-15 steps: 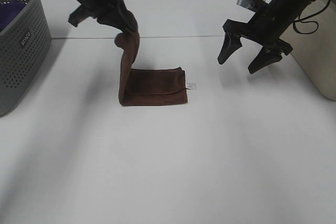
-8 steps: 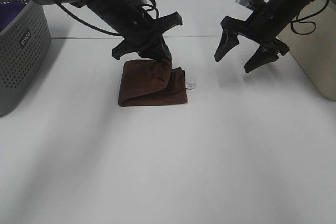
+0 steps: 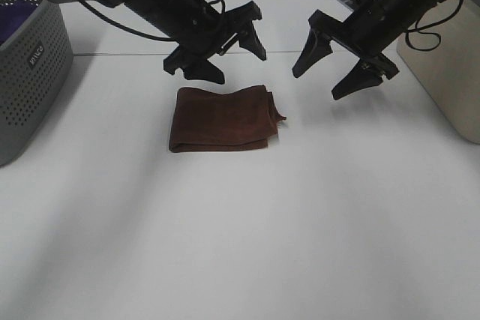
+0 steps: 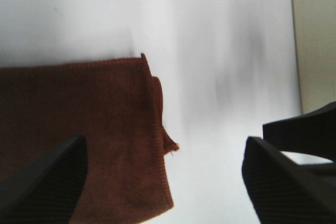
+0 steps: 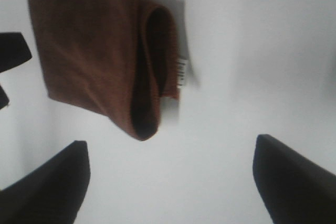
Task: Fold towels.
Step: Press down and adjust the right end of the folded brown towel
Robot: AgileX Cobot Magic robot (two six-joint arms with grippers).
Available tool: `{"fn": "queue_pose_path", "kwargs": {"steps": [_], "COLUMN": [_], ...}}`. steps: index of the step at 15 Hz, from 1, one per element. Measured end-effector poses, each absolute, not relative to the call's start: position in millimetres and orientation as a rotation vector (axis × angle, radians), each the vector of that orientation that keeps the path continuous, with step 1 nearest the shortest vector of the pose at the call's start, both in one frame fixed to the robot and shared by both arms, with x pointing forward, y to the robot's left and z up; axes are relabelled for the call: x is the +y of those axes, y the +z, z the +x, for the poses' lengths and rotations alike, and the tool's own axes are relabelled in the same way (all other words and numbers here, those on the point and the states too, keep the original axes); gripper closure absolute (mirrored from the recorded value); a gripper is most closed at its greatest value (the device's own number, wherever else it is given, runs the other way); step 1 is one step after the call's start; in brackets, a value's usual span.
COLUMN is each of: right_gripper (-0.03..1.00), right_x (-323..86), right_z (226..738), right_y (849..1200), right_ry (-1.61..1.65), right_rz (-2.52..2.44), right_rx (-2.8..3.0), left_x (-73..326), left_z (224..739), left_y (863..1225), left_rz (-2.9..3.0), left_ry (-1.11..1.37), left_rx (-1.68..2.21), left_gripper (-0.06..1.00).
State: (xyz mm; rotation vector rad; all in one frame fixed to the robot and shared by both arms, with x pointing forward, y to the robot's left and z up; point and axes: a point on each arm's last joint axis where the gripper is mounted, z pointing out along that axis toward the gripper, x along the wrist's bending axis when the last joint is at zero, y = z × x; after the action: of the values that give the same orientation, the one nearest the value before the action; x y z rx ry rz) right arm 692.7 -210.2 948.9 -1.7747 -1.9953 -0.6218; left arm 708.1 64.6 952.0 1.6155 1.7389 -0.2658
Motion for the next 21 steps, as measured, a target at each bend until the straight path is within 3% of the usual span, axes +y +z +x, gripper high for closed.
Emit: {"fn": "queue_pose_path", "kwargs": {"steps": [3,5,7,11,14,18,21], "right_gripper": [0.17,0.18,0.18,0.19,0.2,0.2,0.2], "right_x": [-164,-135,-121,-118,-119,-121,-123], "right_z": [686,684,689,696,695,693,691], "right_y": [963,966,947,880,859,852,874], "right_ry": [-0.827,-0.959,-1.044,-1.008,-0.972,-0.93,-0.918], "right_rz": [-1.513,-1.404,-1.348,-1.383,-1.398,-1.405,-1.362], "right_rx": [-1.943,-1.87,-1.737,-1.604,-1.607,-1.662,-1.759], "left_x": [121,136,137,137,137,137,139], "left_z": [723,724,722,718,715,713,708], "left_y": [986,989,987,985,984,984,1000], "left_rz": [1.687,1.7,1.736,1.776,1.798,1.82,1.846], "left_ry": [-0.059,-0.047,-0.06,-0.106,-0.132,-0.155,-0.132], "left_rx": [1.678,1.697,1.705,1.717,1.722,1.727,1.693], "left_gripper": [0.18,0.18,0.18,0.18,0.18,0.18,0.18]}}
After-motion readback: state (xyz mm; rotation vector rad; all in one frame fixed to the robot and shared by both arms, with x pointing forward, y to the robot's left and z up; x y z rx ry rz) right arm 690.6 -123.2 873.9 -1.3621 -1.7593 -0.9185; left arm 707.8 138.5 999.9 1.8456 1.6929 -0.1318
